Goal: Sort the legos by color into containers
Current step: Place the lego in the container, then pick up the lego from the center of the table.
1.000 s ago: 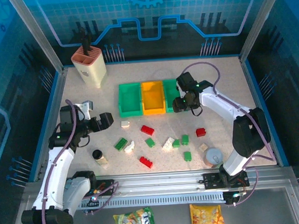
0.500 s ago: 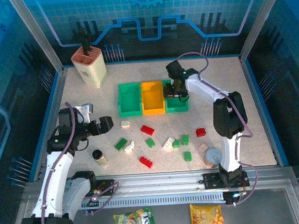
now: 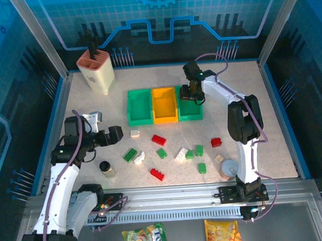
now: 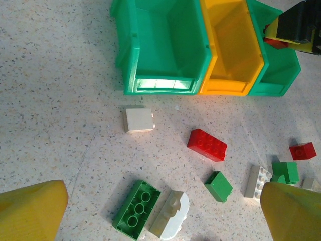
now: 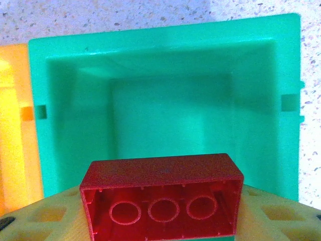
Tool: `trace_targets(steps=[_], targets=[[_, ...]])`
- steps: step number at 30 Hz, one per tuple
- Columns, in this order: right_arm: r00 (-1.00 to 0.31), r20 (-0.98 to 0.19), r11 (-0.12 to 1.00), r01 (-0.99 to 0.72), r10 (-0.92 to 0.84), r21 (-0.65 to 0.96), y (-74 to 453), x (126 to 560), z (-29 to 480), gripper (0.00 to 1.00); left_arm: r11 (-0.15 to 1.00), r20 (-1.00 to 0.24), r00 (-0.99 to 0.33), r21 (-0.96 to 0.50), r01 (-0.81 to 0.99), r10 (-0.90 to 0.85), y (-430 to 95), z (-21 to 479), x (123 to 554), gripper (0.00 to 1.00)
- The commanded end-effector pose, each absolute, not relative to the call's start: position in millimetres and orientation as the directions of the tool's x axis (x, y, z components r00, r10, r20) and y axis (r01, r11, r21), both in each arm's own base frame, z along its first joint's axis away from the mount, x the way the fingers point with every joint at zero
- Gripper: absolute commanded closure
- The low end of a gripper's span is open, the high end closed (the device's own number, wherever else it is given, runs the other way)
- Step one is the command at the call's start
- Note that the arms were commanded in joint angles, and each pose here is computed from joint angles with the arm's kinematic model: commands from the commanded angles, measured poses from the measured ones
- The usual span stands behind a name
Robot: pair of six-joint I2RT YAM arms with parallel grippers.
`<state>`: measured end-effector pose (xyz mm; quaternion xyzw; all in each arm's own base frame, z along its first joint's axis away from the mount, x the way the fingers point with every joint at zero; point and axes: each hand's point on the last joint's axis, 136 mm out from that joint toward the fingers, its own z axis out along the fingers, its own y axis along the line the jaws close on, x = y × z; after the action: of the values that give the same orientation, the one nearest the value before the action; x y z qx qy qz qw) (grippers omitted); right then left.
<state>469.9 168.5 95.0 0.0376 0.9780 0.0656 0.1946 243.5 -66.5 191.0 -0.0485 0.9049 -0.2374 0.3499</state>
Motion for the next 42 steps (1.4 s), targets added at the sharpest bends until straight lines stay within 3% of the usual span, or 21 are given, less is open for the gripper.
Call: trace_targets(steps=[1,18,24,33,42], targets=[[-0.914,-0.386,0.984,0.068,0.127,0.162,168,482,95,0.44,0.890,-0.615,-0.753,-0.447,0.089,-0.234,-67,187,241,0.01],[-0.883,-0.454,0.986,0.053,0.121,0.159,167,484,140,0.23,0.892,-0.618,-0.754,-0.440,0.099,-0.222,-68,187,240,0.01],[-0.869,-0.481,0.986,0.038,0.112,0.162,165,475,163,0.22,0.891,-0.617,-0.755,-0.443,0.101,-0.222,-69,187,240,0.01],[-0.875,-0.478,0.985,-0.012,0.072,0.170,163,434,181,0.23,0.895,-0.606,-0.760,-0.440,0.074,-0.235,-66,183,243,0.01],[-0.909,-0.417,0.989,-0.047,0.015,0.137,150,371,165,0.24,0.900,-0.548,-0.797,-0.436,0.012,-0.255,-68,174,246,0.01]])
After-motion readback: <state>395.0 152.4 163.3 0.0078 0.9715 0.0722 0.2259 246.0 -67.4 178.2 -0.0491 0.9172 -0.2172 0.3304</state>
